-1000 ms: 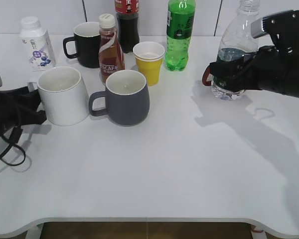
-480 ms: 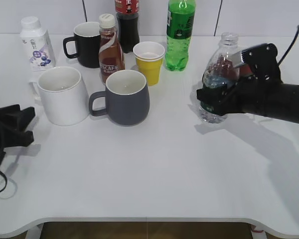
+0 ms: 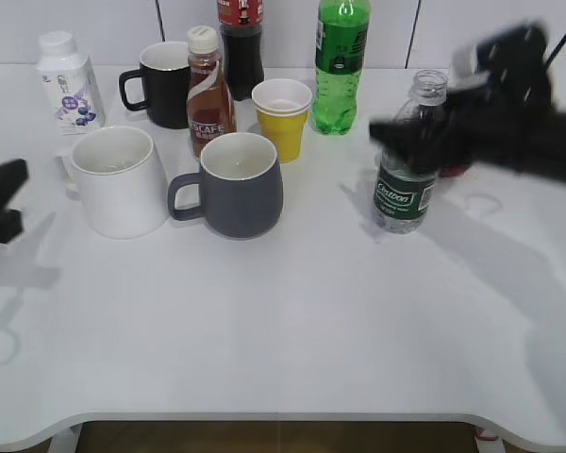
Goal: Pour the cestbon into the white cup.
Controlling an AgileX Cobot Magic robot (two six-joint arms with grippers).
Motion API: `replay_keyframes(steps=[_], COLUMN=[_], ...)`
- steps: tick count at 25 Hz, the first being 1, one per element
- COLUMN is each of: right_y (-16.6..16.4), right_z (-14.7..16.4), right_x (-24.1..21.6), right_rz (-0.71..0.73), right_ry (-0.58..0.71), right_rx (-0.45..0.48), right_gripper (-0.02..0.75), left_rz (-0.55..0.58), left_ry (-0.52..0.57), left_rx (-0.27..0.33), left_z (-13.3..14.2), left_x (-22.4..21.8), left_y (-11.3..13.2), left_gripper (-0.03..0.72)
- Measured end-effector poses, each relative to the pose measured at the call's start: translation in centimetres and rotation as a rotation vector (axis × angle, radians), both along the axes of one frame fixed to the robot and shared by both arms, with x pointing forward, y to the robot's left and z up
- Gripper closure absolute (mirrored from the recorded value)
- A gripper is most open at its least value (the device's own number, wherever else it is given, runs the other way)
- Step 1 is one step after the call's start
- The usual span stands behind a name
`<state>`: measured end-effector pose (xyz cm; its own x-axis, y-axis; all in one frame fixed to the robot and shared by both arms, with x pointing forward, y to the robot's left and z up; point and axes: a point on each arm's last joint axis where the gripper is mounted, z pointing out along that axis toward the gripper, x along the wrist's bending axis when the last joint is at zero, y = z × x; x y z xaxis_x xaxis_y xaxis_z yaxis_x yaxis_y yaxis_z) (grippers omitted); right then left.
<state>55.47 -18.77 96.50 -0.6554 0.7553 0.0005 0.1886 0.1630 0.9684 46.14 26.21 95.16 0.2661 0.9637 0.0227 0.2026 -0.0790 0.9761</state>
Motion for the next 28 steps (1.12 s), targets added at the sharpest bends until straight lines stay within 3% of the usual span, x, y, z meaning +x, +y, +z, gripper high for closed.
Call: replay_keyframes(steps=[4, 8, 11, 14, 18, 22, 26, 28], right_y=[-0.6, -1.2, -1.9, -2.7, -3.9, -4.9, -8.0, -9.7], right_z=[6.7, 12.1, 13.9, 15.2, 16.2, 15.0, 12.7, 11.6], right_x=[-1.1, -5.0, -8.2, -11.2, -15.4, -18.3, -18.8, -19.0], right_rz=[-0.046, -0.021, 0.006, -0.004, -0.026, -0.043, -0.344, -0.530], right_ry=[-0.153, -0.160, -0.102, -0.086, -0.195, -0.348, -0.435, -0.383], right_rx=[0.013, 0.070, -0.015, -0.062, -0.082, -0.227, -0.424, -0.409], right_gripper=[0.086, 0.090, 0.108, 0.134, 0.155, 0.192, 0.259, 0.274], left_rz=[0.046, 0.113, 0.155, 0.188, 0.220, 0.238, 0.241, 0.243], left_ry=[0.049, 0.079, 0.034, 0.040, 0.110, 0.131, 0.127, 0.137], left_rx=[0.025, 0.027, 0.015, 0.001, -0.012, -0.006, 0.013, 0.016], left_z=[3.6, 9.2, 13.2, 14.8, 14.7, 14.0, 13.6, 13.4], left_x=[-2.5, -5.9, -9.5, -12.6, -16.3, -19.3, -20.9, -21.1], left_y=[0.7, 1.5, 2.4, 3.1, 3.9, 4.5, 4.8, 4.9], left_gripper=[0.405, 0.389, 0.304, 0.193, 0.151, 0.146, 0.146, 0.146])
